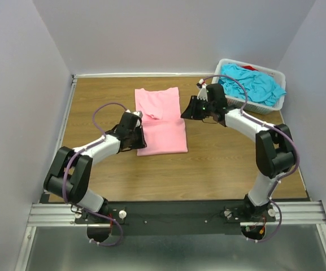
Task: Fold and stack the t-shirts
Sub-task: Fold the tshirt
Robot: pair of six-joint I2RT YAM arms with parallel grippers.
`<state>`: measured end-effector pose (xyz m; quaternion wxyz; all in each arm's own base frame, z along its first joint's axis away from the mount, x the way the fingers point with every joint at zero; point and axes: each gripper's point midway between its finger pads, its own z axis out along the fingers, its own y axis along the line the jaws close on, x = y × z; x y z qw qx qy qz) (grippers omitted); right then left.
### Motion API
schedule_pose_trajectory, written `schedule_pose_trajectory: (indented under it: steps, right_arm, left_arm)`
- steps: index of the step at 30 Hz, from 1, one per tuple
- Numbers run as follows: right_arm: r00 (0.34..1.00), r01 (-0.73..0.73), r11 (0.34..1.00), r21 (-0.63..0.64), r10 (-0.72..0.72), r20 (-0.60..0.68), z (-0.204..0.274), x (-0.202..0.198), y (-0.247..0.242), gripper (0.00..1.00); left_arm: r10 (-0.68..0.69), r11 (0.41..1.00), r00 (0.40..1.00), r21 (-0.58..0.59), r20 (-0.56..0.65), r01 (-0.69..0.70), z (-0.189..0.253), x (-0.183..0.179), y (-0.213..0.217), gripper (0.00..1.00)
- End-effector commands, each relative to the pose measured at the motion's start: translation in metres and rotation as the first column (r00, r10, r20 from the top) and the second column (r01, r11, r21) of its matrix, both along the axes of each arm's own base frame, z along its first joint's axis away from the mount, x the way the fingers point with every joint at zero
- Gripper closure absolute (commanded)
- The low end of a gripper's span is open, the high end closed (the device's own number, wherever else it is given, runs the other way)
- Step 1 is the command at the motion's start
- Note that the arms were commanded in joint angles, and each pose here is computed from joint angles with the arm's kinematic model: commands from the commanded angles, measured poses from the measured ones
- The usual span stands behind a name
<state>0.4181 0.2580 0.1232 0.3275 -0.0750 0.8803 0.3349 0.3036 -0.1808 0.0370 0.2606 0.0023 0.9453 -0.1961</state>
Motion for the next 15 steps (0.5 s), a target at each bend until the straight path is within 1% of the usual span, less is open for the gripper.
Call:
schedule_pose_trajectory:
  steps: [1,5,7,8,9,11,12,15]
  right_arm:
    - [0.995,-0.091,0.984,0.154,0.095,-0.016,0.001,-0.022,0.021,0.69]
    - [0.992,-0.119,0.97,0.211,0.127,-0.025,-0.007,-0.017,0.031,0.69]
    - [0.99,-0.129,0.962,0.24,0.139,-0.025,-0.009,-0.012,0.036,0.69]
    - [0.99,-0.125,0.962,0.244,0.139,-0.04,-0.017,-0.007,0.038,0.69]
    - [0.989,-0.125,0.961,0.247,0.14,-0.045,-0.022,-0.003,0.039,0.69]
    - [0.989,-0.12,0.959,0.257,0.139,-0.056,-0.03,0.004,0.039,0.69]
    - [0.988,-0.115,0.956,0.271,0.139,-0.071,-0.04,0.01,0.038,0.69]
    - [0.988,-0.091,0.947,0.307,0.125,-0.094,-0.058,0.023,0.036,0.69]
  left_arm:
    - [0.039,0.994,0.986,-0.109,0.161,-0.022,0.049,0.019,-0.011,0.8]
    - [0.075,0.984,0.975,-0.173,0.209,-0.039,0.062,0.048,-0.018,0.8]
    - [0.088,0.982,0.975,-0.179,0.204,-0.052,0.057,0.067,-0.018,0.81]
    - [0.091,0.983,0.98,-0.17,0.175,-0.061,0.044,0.072,-0.017,0.82]
    - [0.111,0.981,0.977,-0.177,0.184,-0.078,0.047,0.084,-0.014,0.82]
    - [0.134,0.979,0.976,-0.177,0.171,-0.103,0.038,0.097,-0.008,0.84]
    - [0.137,0.976,0.979,-0.186,0.152,-0.108,0.03,0.104,-0.008,0.87]
    - [0.173,0.968,0.978,-0.206,0.116,-0.147,0.015,0.121,0.005,0.87]
